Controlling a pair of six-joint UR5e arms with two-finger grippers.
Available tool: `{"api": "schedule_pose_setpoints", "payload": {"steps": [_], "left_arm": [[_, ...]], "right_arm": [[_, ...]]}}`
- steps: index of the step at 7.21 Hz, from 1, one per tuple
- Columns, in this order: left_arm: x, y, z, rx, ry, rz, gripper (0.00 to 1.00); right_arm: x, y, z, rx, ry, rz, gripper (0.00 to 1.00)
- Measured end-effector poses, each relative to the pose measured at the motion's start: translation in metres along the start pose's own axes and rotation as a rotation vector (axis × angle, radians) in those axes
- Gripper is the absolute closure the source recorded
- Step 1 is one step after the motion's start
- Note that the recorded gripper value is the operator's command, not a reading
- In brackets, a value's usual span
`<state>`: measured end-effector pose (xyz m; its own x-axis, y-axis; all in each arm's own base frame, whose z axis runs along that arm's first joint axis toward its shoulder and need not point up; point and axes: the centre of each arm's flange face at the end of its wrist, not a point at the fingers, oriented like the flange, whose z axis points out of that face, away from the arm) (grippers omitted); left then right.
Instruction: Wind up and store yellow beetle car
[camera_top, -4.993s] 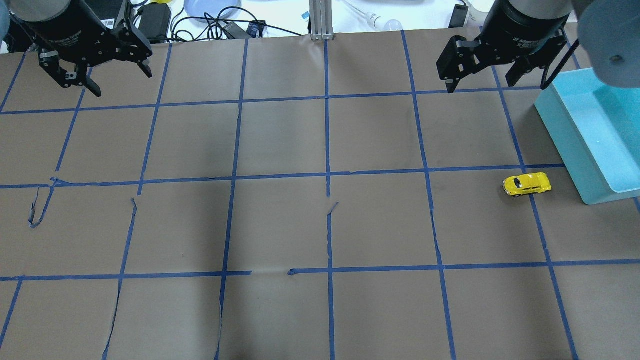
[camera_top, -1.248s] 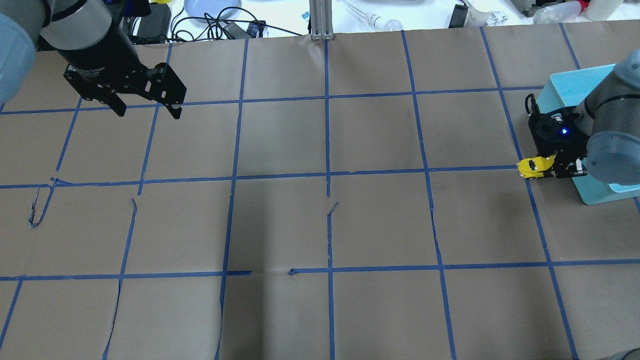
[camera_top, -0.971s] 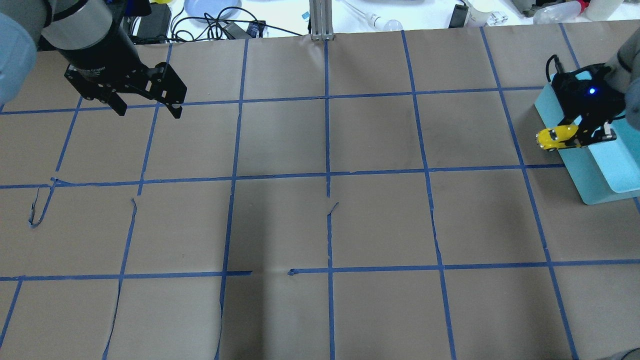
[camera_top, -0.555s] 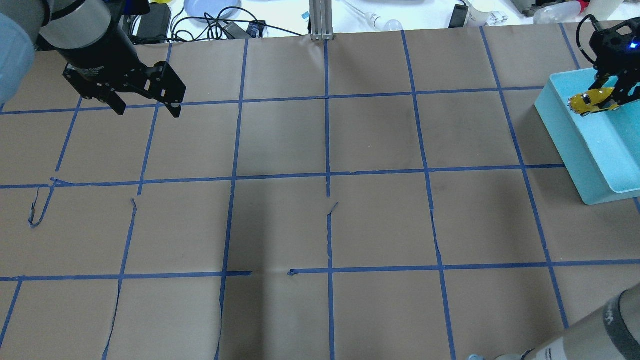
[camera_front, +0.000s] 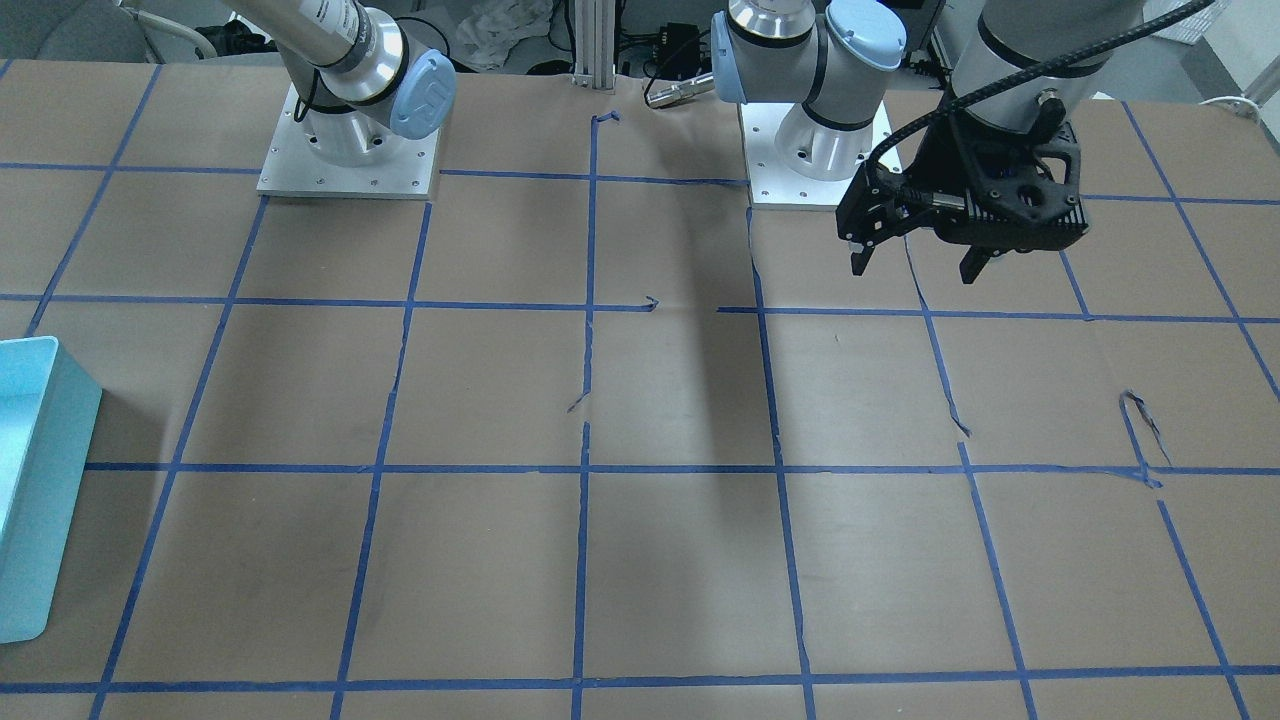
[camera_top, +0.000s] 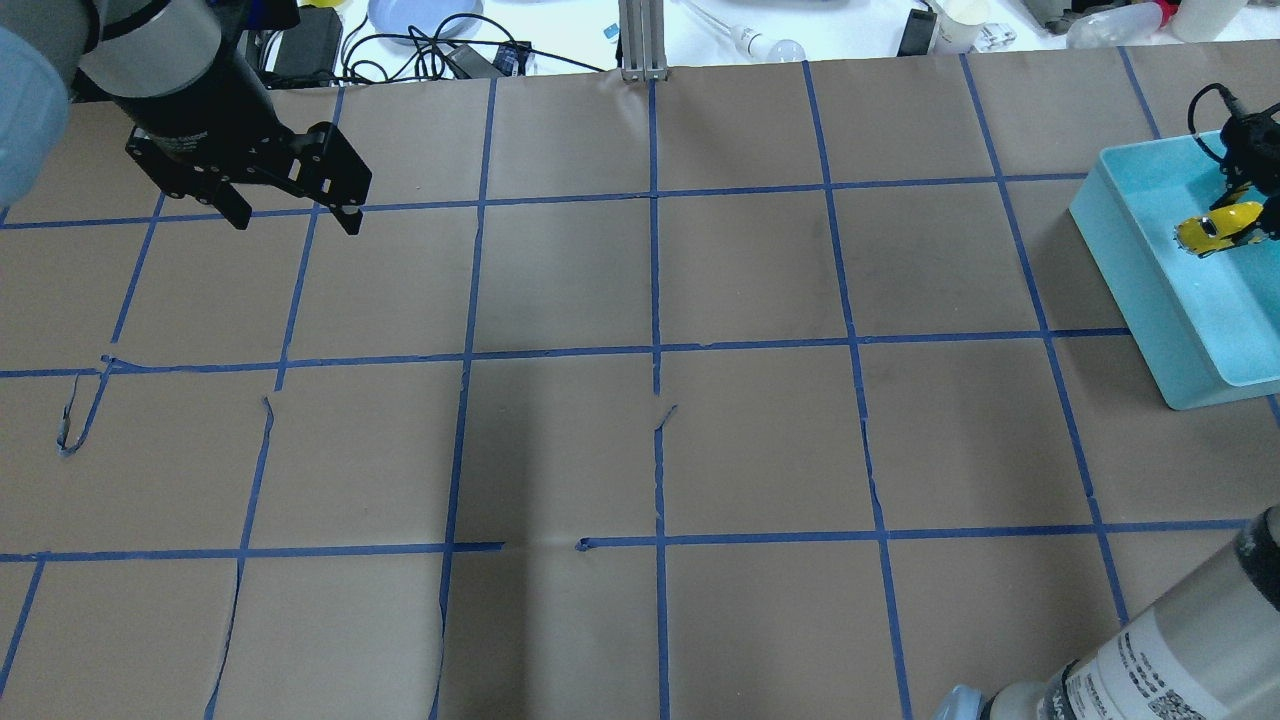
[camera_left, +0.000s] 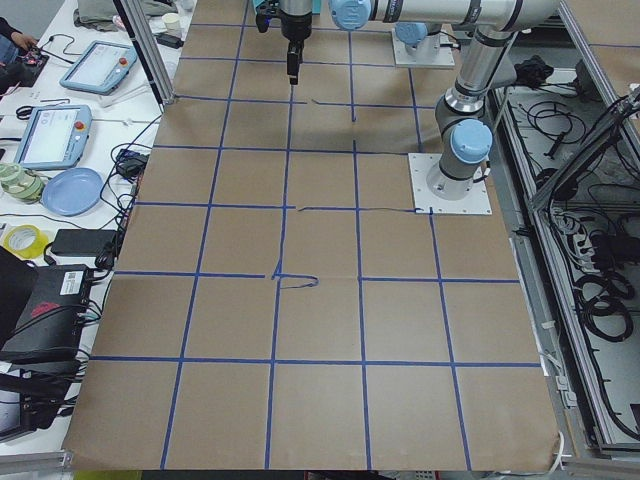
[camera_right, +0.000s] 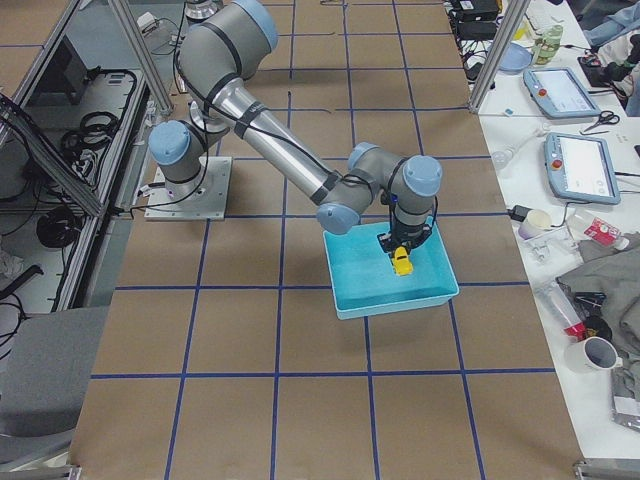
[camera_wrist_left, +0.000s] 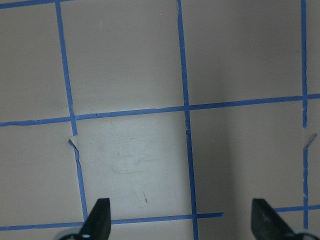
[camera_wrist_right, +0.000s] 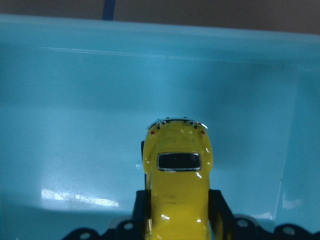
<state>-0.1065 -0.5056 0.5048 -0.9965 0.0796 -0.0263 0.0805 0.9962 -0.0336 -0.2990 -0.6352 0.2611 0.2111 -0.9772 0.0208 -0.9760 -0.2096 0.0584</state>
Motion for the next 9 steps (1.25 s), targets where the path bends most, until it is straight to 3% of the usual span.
{"api": "schedule_pose_setpoints", "payload": {"steps": [1, 2, 3, 5, 6, 8, 9], "left_arm": [[0.000, 0.000, 0.000, 0.000, 0.001, 0.000, 0.00], [0.000, 0.000, 0.000, 0.001, 0.001, 0.000, 0.00], [0.001, 0.000, -0.001, 0.003, 0.002, 0.000, 0.00], [0.002, 0.001, -0.005, 0.008, 0.002, 0.001, 0.00], [0.001, 0.002, -0.008, 0.011, 0.000, 0.000, 0.00], [0.001, 0.005, -0.009, 0.012, -0.002, 0.000, 0.00], [0.002, 0.005, -0.009, 0.013, -0.001, 0.000, 0.00]], "right_arm": [[-0.004, 0.007, 0.021, 0.017, -0.009, 0.006, 0.80], [-0.009, 0.008, 0.035, 0.031, -0.017, 0.007, 0.39], [-0.013, 0.007, 0.045, 0.038, -0.022, 0.008, 0.23], [-0.015, 0.005, 0.045, 0.027, -0.015, 0.018, 0.20], [-0.016, 0.005, 0.026, 0.006, -0.005, 0.023, 0.20], [-0.025, -0.023, -0.057, 0.004, -0.007, 0.070, 0.17], [-0.034, -0.049, -0.094, 0.054, -0.025, 0.129, 0.09]]}}
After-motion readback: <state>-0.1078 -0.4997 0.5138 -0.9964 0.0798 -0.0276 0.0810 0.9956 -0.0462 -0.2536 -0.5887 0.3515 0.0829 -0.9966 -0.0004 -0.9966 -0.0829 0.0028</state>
